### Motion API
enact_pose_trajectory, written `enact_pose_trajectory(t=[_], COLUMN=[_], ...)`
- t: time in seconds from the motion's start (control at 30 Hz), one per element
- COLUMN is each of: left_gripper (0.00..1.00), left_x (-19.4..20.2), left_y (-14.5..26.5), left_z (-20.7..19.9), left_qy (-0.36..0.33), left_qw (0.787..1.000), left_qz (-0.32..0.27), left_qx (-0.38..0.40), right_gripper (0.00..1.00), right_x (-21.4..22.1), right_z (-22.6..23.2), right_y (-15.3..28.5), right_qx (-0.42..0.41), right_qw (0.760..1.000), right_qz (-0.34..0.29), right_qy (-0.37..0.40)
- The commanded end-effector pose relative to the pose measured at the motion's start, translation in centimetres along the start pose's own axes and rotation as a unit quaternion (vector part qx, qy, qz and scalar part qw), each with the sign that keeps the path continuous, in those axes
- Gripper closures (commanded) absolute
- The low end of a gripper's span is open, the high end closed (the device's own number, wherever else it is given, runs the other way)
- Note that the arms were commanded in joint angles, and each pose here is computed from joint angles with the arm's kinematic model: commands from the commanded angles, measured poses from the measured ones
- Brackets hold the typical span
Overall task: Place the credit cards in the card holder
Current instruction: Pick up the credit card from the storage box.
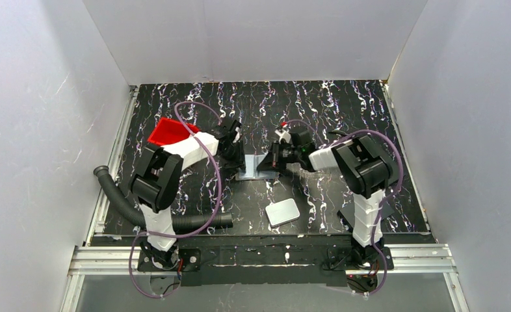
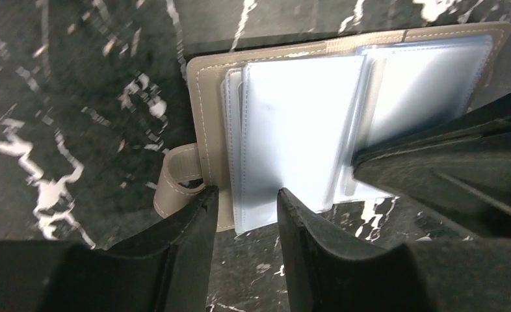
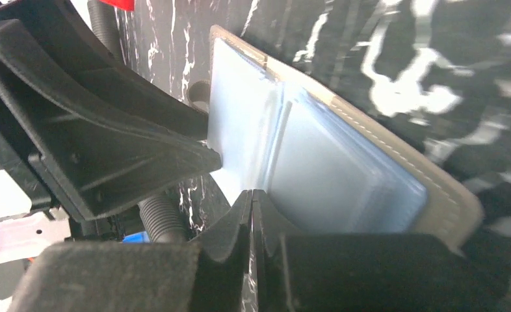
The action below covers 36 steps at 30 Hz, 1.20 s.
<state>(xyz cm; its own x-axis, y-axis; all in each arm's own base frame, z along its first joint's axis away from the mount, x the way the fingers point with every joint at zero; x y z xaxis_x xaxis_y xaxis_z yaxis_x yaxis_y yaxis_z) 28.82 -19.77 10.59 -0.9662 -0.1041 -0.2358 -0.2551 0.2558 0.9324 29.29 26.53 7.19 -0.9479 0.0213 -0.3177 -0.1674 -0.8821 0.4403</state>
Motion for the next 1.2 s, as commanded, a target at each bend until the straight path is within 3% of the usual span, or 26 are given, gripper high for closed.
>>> enact_pose_trajectory(t=[0.0, 0.1, 0.23, 0.53, 0.8, 0.9, 1.07, 1.1, 1.17], left_gripper=[0.62, 0.61, 0.60, 0.38, 0.37, 0.37, 0.20, 0.11, 0.02], left_x=[0.5, -0.1, -0.5, -2.1, -3.2, -3.2, -3.9, -4.9, -6.3], left_y=[-2.6, -3.1, -2.3, 5.1, 8.5, 8.7, 12.4, 16.3, 19.5], left_z=[0.0, -0.7, -1.4, -4.2, -7.3, -7.5, -5.4, -2.0, 2.3], left_qy=[-0.020, -0.023, -0.028, -0.060, -0.035, -0.027, -0.010, 0.019, 0.058], left_qw=[0.999, 0.997, 0.997, 0.989, 0.961, 0.959, 0.961, 0.959, 0.964], left_qz=[0.050, 0.067, 0.067, 0.027, 0.008, 0.005, -0.049, -0.107, -0.152], left_qx=[-0.001, 0.012, 0.030, 0.131, 0.273, 0.281, 0.273, 0.261, 0.208], right_gripper=[0.88, 0.88, 0.86, 0.78, 0.76, 0.73, 0.67, 0.62, 0.52], right_x=[-0.2, 0.3, -0.1, -3.2, -4.0, -4.1, -3.9, -4.3, -5.7], right_z=[-3.7, -5.4, -5.6, -0.7, 1.4, 2.0, 2.0, 2.3, 4.3], right_y=[3.1, 5.2, 5.8, 7.0, 6.8, 7.0, 7.3, 7.1, 6.1], right_qx=[0.070, 0.084, 0.072, 0.052, 0.033, 0.031, 0.053, 0.094, 0.115], right_qw=[0.997, 0.995, 0.996, 0.996, 0.995, 0.995, 0.994, 0.989, 0.984], right_qz=[-0.029, -0.056, -0.047, -0.048, -0.041, -0.047, -0.040, -0.042, -0.072], right_qy=[0.022, 0.008, 0.010, 0.063, 0.079, 0.081, 0.085, 0.108, 0.117])
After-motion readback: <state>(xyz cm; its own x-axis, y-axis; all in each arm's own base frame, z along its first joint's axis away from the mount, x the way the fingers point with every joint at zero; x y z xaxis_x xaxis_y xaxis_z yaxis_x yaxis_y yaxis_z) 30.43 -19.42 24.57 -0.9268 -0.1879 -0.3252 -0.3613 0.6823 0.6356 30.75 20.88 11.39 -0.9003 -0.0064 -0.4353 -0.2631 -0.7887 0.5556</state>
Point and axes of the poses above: each gripper's point midway between its finger pads, its own y axis back along the fingers, its own z axis along the line the jaws close on, x = y × z, the point moved 9 cm from there along y, back along the fingers, and after that the axes turned 3 degrees about y, right-handed, at the moved point
